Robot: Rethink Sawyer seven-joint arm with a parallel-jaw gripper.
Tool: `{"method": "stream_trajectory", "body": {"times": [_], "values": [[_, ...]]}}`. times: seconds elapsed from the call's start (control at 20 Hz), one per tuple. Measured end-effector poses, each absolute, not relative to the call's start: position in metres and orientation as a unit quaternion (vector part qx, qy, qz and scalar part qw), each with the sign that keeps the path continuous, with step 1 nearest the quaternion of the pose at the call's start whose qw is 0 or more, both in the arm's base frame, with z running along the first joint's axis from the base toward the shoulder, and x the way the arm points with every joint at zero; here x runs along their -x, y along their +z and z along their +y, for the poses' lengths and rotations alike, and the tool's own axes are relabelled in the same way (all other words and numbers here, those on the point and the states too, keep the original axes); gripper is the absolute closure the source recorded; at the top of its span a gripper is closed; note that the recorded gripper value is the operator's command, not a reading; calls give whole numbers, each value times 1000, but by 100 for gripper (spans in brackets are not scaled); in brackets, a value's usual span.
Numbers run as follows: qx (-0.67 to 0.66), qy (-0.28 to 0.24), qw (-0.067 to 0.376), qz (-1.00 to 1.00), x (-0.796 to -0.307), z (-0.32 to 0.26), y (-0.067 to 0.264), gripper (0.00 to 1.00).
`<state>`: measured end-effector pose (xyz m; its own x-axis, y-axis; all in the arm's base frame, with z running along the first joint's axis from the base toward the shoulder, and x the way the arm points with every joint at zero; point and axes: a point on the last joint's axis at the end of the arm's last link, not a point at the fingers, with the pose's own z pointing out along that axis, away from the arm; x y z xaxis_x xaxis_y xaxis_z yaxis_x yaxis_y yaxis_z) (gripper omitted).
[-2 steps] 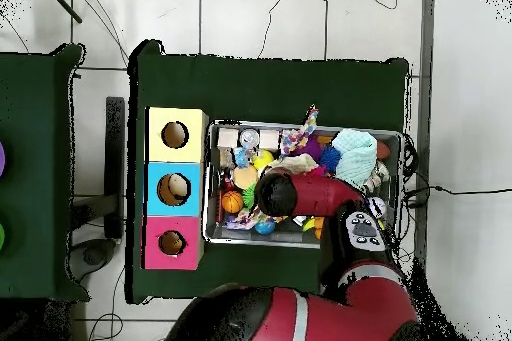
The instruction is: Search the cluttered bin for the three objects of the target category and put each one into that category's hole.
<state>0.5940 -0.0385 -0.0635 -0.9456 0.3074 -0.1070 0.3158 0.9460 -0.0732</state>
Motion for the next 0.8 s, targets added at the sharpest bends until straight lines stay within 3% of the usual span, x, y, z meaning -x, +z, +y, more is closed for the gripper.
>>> {"method": "stream_trajectory", "body": {"times": [0.8], "values": [[-183, -54, 61, 980, -590, -19, -63, 100]]}}
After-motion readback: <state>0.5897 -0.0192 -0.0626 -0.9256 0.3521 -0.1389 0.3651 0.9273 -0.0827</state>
